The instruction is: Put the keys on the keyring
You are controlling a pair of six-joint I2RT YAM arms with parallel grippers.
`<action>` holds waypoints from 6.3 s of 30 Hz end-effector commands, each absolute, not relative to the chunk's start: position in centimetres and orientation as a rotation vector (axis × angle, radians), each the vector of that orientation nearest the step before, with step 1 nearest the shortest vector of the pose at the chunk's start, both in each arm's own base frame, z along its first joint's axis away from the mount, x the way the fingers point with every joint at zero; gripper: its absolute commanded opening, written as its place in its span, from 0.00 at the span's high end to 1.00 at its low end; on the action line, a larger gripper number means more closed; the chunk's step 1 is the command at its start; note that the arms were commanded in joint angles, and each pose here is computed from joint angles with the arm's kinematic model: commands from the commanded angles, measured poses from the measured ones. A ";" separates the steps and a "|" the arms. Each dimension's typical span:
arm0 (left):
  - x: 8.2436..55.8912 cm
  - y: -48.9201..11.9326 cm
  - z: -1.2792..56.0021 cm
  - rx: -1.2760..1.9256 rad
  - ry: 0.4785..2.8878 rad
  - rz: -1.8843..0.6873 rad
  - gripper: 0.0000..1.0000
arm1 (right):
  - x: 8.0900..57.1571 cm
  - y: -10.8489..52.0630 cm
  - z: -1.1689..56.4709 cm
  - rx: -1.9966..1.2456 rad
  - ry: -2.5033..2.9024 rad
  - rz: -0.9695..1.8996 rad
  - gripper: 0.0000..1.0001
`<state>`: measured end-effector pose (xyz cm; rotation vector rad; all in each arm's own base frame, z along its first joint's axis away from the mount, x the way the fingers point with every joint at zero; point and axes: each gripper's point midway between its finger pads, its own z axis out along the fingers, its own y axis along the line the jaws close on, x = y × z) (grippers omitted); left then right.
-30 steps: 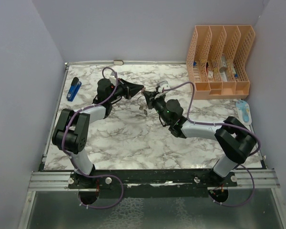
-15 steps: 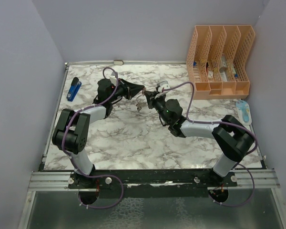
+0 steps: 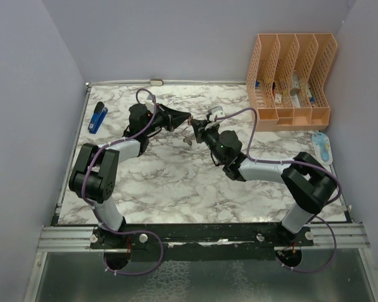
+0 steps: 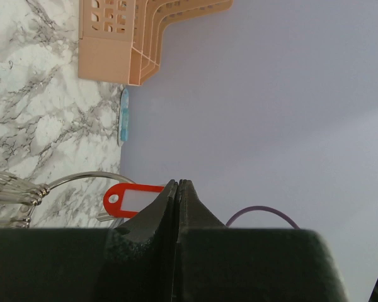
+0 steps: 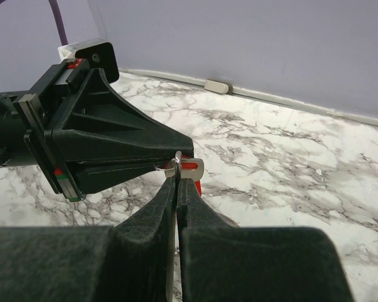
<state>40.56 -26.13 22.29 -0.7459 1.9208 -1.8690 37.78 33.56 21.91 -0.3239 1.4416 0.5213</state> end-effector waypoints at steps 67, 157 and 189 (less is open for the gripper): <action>39.5 -27.0 24.5 -0.669 1.897 -1.908 1.00 | 37.9 32.8 23.1 -0.274 1.410 0.517 0.99; 39.4 -27.5 24.2 -0.656 1.914 -1.894 1.00 | 36.2 33.7 25.5 -0.366 1.367 0.589 0.99; 39.2 -27.6 24.2 -0.643 1.916 -1.902 1.00 | 38.1 32.7 23.2 -0.340 1.428 0.488 0.99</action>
